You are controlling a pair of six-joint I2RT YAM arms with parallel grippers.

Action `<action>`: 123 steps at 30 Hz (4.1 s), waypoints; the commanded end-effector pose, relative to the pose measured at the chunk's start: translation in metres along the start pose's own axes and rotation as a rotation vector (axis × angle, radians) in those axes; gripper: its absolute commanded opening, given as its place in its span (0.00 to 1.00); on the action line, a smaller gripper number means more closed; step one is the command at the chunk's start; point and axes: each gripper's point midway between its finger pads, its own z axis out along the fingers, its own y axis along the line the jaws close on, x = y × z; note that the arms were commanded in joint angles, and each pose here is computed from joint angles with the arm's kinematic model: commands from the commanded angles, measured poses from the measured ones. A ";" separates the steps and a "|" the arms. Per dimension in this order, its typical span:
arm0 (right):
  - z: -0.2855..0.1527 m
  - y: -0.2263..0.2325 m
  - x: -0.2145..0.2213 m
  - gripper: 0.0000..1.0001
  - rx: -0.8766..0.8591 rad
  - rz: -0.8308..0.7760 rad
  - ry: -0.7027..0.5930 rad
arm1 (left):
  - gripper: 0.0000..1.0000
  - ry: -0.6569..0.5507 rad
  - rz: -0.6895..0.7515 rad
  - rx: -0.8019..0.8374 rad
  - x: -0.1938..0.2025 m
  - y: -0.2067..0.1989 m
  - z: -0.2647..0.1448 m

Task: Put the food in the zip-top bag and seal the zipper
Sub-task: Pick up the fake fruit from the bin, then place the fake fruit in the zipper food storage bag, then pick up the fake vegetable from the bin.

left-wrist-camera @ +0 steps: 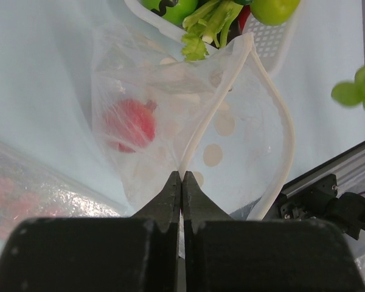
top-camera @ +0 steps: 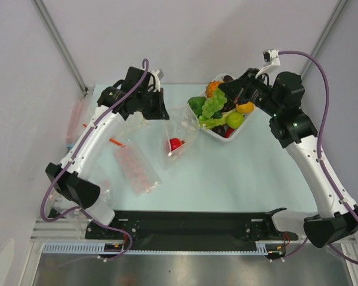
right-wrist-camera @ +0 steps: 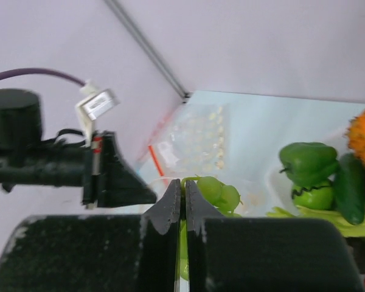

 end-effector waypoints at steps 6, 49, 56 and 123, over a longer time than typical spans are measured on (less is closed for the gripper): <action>-0.013 0.077 0.007 0.00 -0.268 -0.029 0.007 | 0.00 -0.036 -0.037 0.109 -0.009 -0.024 -0.011; 0.012 -0.117 0.085 1.00 0.487 0.211 0.147 | 0.00 -0.063 -0.010 0.051 -0.018 -0.006 -0.020; 0.024 -0.151 0.104 1.00 0.667 0.371 0.118 | 0.00 -0.039 0.025 0.011 -0.007 0.007 -0.010; 0.184 -0.198 0.191 0.77 0.939 0.624 0.055 | 0.00 -0.089 0.070 -0.019 -0.006 0.017 -0.017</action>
